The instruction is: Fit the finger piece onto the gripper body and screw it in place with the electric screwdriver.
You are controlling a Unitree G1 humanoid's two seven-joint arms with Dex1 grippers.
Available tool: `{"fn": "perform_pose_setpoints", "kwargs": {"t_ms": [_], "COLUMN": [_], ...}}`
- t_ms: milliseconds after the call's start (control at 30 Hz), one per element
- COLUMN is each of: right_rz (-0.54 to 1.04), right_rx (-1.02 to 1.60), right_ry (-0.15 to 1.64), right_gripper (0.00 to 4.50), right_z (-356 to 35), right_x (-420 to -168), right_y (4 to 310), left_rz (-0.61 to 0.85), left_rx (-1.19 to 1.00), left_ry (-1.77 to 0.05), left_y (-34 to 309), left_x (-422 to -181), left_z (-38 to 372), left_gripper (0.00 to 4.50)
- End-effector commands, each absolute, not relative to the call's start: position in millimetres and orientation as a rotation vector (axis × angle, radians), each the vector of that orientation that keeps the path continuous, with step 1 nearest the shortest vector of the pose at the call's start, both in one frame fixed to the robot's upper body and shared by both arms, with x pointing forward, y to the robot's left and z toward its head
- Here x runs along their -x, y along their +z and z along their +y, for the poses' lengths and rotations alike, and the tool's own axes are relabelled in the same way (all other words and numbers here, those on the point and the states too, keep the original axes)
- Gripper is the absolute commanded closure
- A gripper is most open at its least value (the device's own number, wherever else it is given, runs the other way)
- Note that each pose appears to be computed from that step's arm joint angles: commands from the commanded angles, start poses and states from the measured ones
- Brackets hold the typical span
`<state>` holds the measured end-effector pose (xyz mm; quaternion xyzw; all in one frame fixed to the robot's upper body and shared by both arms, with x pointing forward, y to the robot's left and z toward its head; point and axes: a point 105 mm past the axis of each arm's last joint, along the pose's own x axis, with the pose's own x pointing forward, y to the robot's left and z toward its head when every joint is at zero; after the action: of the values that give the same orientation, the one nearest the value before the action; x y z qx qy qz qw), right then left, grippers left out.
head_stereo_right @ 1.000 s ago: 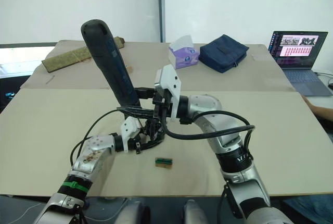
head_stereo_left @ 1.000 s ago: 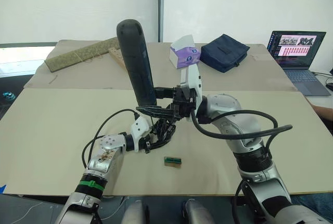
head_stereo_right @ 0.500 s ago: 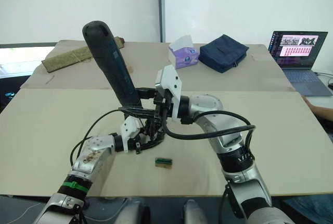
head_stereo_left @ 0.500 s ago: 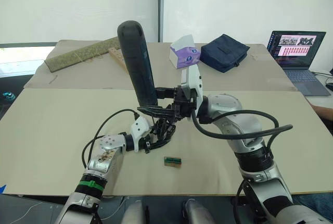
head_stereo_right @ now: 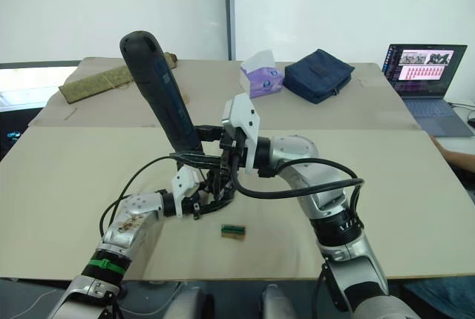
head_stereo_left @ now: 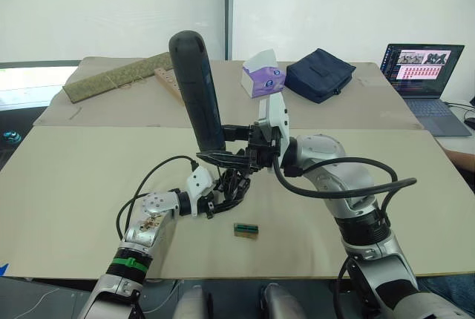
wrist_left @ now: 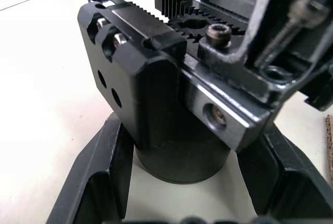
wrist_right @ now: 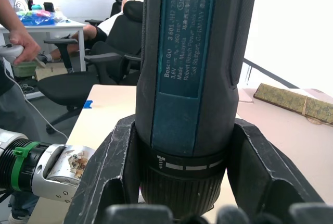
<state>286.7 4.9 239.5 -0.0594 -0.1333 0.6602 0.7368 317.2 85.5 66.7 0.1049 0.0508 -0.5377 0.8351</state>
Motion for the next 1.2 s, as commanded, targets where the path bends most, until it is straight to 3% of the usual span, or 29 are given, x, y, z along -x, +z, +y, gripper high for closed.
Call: {"fn": "perform_pose_setpoints", "kwargs": {"t_ms": [33, 1200], "right_rz": [-0.376, -0.368], "right_rx": [0.122, 0.129], "right_ry": [1.471, 1.451], "right_gripper": [2.58, 2.58], "right_z": [5.8, 4.2], "right_x": [-276.7, -281.3], "right_y": [256.6, 255.2], "left_rz": [0.156, 0.163], "left_rx": [-0.199, -0.188], "left_ry": [-1.180, -1.180], "left_y": [55.2, 52.8], "left_x": [-307.5, -306.2], "left_z": [81.5, 79.7], "left_gripper": [2.20, 2.20]}}
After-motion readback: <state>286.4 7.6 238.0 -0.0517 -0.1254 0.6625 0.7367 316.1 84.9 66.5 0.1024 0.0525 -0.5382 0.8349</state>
